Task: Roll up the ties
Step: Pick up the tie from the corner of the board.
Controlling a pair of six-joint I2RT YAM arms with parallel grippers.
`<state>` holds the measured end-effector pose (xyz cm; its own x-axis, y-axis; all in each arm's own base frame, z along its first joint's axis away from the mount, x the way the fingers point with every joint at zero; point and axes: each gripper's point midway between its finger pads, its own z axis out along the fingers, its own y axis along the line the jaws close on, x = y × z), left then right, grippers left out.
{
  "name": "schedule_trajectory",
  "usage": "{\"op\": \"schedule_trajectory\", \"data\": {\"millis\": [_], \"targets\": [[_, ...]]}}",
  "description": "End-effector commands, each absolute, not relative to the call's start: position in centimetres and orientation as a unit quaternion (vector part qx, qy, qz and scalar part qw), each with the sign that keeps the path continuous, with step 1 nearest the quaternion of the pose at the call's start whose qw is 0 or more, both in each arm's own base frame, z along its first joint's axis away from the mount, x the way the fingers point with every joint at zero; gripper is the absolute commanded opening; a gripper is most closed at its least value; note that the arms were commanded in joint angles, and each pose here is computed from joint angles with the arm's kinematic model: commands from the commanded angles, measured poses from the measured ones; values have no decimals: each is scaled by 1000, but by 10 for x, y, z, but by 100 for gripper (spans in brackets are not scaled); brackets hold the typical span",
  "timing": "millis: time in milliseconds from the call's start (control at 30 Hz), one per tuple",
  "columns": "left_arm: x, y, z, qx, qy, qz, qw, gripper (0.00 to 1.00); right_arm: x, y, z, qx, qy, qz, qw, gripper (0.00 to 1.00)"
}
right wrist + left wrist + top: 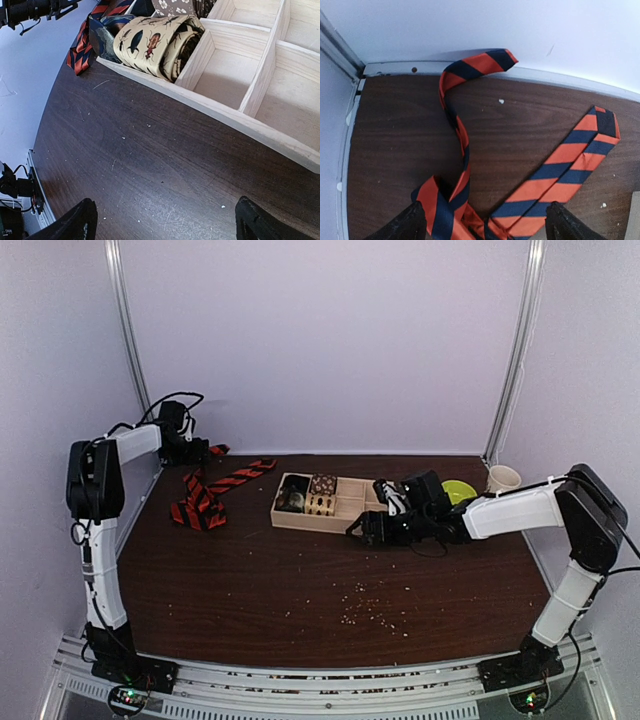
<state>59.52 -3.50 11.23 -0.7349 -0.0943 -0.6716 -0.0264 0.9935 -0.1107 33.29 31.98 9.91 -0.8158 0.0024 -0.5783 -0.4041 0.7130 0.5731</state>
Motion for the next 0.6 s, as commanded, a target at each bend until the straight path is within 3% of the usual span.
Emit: {"op": "schedule_trajectory", "data": {"millis": [0, 200, 433, 500, 567], "targets": [[611, -33, 102, -2, 946, -44, 321, 83, 327, 319, 112, -118, 875, 369, 290, 96], [630, -20, 77, -35, 958, -57, 279, 79, 324, 314, 126, -117, 872, 368, 300, 96], [608, -17, 44, -71, 968, -101, 219, 75, 324, 315, 133, -111, 869, 377, 302, 96], [602, -20, 37, -69, 971, -107, 203, 70, 324, 316, 135, -111, 867, 380, 303, 95], [595, -22, 30, -66, 974, -112, 187, 59, 325, 316, 138, -111, 865, 381, 306, 95]]}}
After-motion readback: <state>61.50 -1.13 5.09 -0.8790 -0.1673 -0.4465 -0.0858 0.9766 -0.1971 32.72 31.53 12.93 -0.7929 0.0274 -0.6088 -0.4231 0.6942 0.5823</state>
